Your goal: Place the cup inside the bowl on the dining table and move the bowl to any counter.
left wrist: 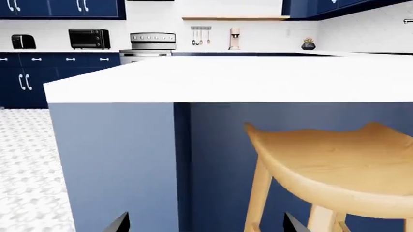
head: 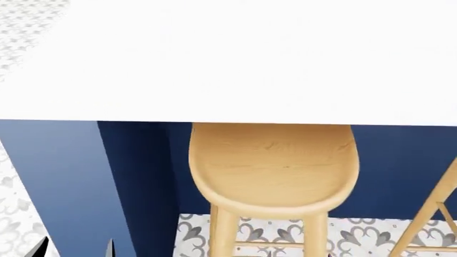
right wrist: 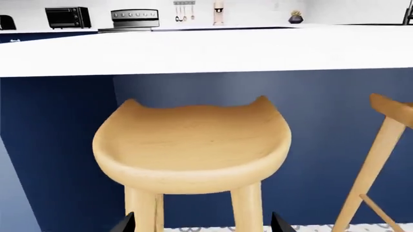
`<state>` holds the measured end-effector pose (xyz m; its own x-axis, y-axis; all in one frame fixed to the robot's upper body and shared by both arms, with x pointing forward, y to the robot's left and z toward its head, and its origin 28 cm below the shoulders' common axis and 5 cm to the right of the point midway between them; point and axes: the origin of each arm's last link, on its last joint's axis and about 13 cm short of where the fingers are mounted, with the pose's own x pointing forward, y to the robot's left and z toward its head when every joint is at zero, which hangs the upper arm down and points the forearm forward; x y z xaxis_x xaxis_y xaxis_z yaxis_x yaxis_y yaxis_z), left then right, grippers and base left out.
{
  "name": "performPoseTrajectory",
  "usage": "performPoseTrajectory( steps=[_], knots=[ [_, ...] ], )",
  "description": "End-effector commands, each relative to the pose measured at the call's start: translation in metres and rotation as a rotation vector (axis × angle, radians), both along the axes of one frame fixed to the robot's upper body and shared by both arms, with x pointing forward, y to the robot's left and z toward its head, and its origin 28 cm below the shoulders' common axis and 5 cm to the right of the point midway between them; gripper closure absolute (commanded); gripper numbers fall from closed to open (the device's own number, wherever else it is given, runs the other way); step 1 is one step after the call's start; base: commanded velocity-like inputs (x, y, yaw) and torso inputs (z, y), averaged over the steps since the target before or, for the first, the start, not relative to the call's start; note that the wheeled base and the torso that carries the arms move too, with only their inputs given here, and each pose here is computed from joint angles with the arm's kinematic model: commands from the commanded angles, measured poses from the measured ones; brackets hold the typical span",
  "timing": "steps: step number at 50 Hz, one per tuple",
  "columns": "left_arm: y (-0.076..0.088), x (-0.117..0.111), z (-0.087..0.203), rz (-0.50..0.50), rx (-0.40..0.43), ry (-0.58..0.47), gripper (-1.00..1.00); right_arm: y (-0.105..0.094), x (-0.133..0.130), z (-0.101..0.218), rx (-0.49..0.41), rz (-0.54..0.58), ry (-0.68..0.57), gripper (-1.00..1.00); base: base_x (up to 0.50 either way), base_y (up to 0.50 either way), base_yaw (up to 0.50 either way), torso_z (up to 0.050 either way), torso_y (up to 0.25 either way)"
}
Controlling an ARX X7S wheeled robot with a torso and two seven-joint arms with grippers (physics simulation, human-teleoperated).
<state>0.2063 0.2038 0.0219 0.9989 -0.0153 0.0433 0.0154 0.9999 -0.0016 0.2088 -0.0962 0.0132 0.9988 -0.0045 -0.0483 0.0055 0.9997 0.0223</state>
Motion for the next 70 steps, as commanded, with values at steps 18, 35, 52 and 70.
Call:
performPoseTrajectory(
  steps=[18, 35, 52, 70],
  knots=[
    [-0.0017, 0.0014, 0.0008, 0.002, 0.000, -0.002, -1.00, 0.0001, -0.0001, 0.0004, -0.006, 0.001, -0.004, -1.00, 0.03, -0.50, 0.00, 0.000, 0.000],
    [-0.0016, 0.0013, 0.0006, 0.002, 0.000, -0.001, -1.00, 0.0003, 0.0000, 0.0001, -0.011, 0.003, -0.001, -1.00, 0.03, -0.50, 0.00, 0.000, 0.000],
    [-0.0014, 0.0011, 0.0004, 0.002, 0.000, -0.001, -1.00, 0.0005, -0.0002, 0.0004, -0.014, 0.007, -0.004, -1.00, 0.00, -0.50, 0.00, 0.000, 0.000],
    [0.0012, -0.0006, 0.0001, 0.004, -0.001, -0.003, -1.00, 0.0003, -0.0002, 0.0005, -0.015, 0.008, -0.005, -1.00, 0.00, -0.50, 0.00, 0.000, 0.000]
  ],
)
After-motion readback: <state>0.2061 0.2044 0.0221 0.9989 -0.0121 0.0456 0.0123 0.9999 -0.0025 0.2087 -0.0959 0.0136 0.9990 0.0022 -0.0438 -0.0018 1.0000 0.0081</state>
